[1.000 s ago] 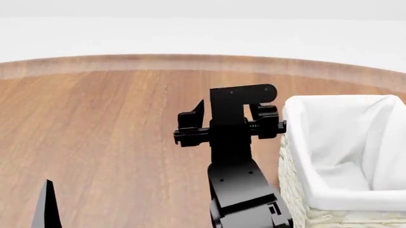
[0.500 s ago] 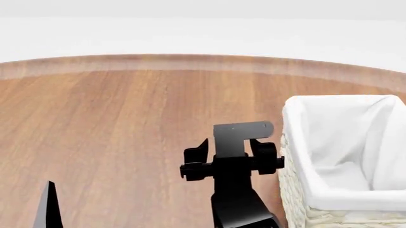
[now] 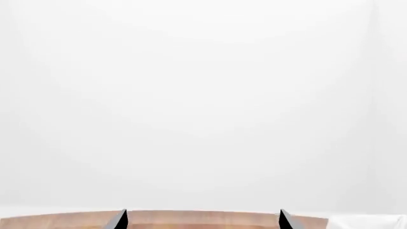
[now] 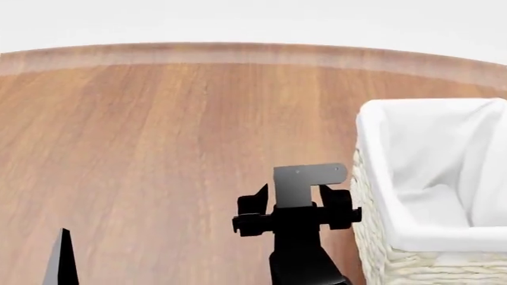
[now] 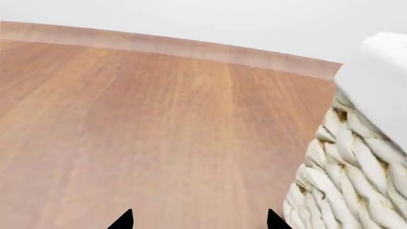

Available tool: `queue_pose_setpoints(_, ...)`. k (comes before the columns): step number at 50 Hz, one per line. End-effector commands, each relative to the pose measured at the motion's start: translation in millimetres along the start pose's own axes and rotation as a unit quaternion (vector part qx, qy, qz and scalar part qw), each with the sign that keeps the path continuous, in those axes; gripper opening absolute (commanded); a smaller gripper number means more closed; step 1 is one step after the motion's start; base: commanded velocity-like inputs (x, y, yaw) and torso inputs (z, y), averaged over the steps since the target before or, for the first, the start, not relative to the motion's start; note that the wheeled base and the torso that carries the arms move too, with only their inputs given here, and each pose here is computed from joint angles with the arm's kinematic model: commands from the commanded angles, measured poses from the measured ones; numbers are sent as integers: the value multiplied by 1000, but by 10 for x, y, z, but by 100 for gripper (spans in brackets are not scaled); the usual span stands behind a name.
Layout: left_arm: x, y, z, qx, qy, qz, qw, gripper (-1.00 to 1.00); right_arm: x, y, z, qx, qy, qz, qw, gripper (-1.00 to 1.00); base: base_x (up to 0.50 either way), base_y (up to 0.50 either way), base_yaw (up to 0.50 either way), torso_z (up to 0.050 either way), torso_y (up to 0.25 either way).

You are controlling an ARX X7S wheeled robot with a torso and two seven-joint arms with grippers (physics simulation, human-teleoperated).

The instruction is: Pick up the cream cheese box, and put it in the basket.

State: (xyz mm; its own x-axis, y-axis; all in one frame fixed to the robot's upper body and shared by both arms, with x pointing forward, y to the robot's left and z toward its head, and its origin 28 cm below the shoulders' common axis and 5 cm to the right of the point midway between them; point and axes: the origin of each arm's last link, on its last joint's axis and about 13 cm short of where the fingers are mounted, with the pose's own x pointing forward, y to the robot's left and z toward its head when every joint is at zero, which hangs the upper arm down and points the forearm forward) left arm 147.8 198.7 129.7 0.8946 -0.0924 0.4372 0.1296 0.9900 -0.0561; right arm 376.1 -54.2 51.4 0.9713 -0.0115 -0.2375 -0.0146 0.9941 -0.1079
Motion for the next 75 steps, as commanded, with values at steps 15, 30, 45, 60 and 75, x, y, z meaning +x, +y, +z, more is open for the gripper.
queue_pose_setpoints(15,-10,-3,13,-1,0,-2,1000,100,-29,-21,-115,-3,15,-4,1000,100,0,0,0,0,-96)
queue_pose_setpoints(30,-11,-11,3,0,0,-4,1000,100,-66,-18,-224,-1,27,-4,1000,100,0,0,0,0,-96)
queue_pose_setpoints(45,-9,-12,-2,-1,2,-5,1000,100,-96,-17,-305,-1,38,-2,999,100,0,0,0,0,-91)
queue_pose_setpoints(60,-5,-11,-7,0,3,-1,1000,100,-113,-28,-353,-4,49,-2,999,100,0,0,0,0,0)
queue_pose_setpoints(75,-5,-13,-6,0,3,-1,1000,100,-95,-39,-312,0,42,-3,999,-100,0,0,0,0,0)
